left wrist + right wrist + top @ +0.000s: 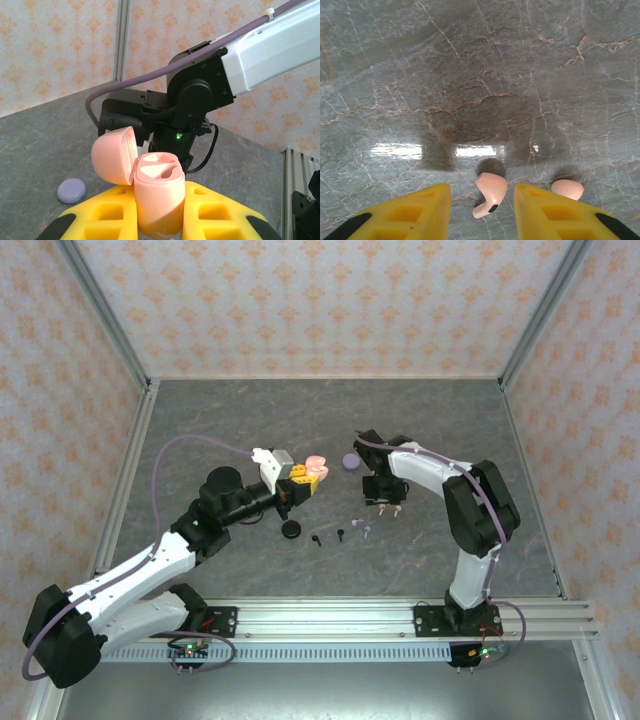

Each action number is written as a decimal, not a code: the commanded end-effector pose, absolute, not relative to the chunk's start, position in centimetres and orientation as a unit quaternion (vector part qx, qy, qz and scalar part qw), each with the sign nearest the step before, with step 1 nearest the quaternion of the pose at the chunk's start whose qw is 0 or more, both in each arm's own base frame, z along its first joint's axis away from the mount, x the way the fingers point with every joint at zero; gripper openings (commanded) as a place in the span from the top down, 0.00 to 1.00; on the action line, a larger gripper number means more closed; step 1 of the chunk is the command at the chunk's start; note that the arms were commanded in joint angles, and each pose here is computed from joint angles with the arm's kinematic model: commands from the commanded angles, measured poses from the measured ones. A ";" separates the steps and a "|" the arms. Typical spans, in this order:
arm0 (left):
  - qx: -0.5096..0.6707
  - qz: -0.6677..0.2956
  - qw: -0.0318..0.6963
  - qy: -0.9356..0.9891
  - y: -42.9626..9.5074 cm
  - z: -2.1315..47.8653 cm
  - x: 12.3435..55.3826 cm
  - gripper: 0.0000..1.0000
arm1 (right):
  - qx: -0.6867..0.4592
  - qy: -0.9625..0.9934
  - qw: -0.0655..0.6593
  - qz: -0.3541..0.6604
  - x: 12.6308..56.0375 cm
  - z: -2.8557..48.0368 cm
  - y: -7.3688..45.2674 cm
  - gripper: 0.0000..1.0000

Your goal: Insert the wireless bluetooth earbuds into the charging case

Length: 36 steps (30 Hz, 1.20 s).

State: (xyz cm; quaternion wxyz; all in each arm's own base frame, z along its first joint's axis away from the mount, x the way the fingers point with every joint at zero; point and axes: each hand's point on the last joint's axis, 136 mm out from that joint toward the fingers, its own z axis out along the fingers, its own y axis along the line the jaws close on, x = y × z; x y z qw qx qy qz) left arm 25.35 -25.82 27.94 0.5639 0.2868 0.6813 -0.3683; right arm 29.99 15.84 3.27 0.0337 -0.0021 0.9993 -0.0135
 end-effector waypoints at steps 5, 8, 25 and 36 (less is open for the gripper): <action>0.292 -0.365 0.572 0.674 -25.9 28.6 25.2 1.00 | -0.009 0.999 0.029 -0.027 30.2 2.4 15.8 0.65; 0.292 -0.365 0.571 0.675 -25.9 28.6 25.2 1.00 | -0.010 0.999 0.025 -0.032 29.9 2.2 15.6 0.67; 0.291 -0.364 0.570 0.677 -25.8 28.7 25.1 1.00 | -0.013 1.000 0.003 -0.025 28.8 1.0 15.6 0.74; 0.287 -0.367 0.573 0.674 -25.8 29.2 25.1 1.00 | -0.025 0.998 0.049 0.035 29.6 3.7 17.2 0.80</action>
